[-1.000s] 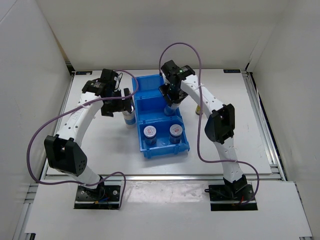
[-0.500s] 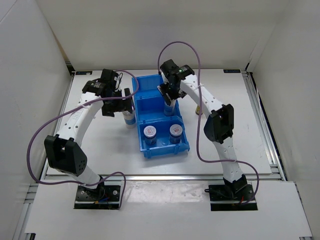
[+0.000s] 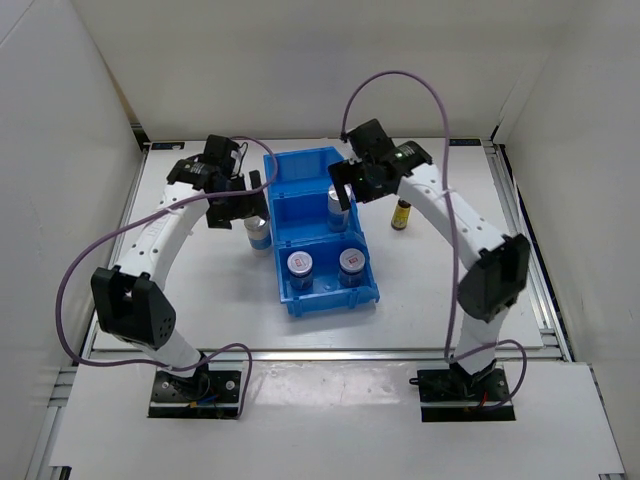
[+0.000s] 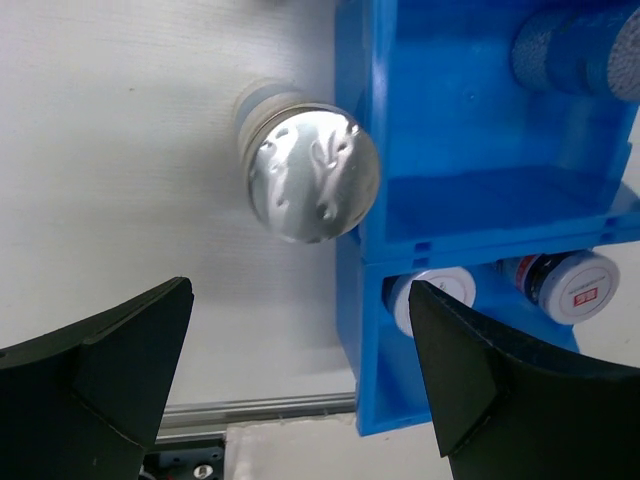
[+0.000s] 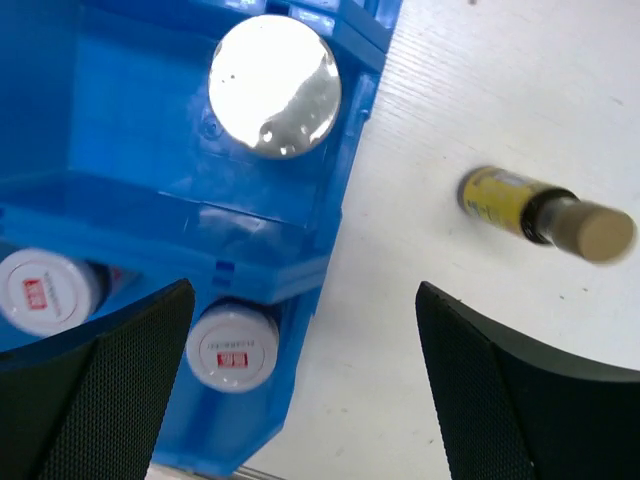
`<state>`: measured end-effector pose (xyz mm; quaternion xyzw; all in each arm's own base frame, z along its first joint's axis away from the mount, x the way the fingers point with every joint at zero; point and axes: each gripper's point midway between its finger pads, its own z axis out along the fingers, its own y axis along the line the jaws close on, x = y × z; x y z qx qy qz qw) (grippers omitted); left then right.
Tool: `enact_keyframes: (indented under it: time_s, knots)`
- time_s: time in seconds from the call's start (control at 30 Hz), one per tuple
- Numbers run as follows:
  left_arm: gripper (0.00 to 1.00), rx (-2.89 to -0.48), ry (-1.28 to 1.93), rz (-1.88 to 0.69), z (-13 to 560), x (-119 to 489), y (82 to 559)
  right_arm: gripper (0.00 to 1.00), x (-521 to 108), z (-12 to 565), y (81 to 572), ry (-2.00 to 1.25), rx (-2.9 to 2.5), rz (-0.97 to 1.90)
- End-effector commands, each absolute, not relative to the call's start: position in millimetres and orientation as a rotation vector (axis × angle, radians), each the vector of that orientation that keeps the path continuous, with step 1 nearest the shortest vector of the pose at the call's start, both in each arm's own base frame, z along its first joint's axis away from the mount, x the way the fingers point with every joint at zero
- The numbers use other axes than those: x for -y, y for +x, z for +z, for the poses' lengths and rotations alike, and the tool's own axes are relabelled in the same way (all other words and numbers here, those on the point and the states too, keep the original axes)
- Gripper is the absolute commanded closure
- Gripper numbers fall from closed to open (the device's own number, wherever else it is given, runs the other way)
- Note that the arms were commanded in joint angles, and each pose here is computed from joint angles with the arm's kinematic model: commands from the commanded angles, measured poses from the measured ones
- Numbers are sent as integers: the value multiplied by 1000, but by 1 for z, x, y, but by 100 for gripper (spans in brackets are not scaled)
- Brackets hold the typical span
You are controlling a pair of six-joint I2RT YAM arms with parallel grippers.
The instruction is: Organize the condiment bottles
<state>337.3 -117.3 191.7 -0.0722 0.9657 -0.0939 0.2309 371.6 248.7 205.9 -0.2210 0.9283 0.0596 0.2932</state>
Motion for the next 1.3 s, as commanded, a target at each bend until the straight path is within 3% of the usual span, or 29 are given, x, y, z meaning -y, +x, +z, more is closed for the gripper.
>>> enact_keyframes:
  time_s: [0.0, 0.43, 0.57, 0.7, 0.9, 1.27]
  knots:
    - [0, -2602, -206, -285, 204, 136, 349, 6, -248, 225, 363, -474, -2414, 239]
    - [7, -2672, -271, -57, 152, 127, 377, 6, -213, 247, 300, -460, -2374, 322]
    - [18, -2669, -274, -43, 151, 127, 382, 6, -207, 250, 289, -462, -2362, 338]
    - [38, -2642, -274, -60, 161, 128, 386, 6, -201, 254, 272, -467, -2385, 363]
    - [88, -2605, -307, -89, 191, 127, 382, 6, -183, 278, 249, -436, -2388, 361]
    - [88, -2452, -189, -206, 308, 167, 351, 6, -151, 298, 216, -337, -2417, 318]
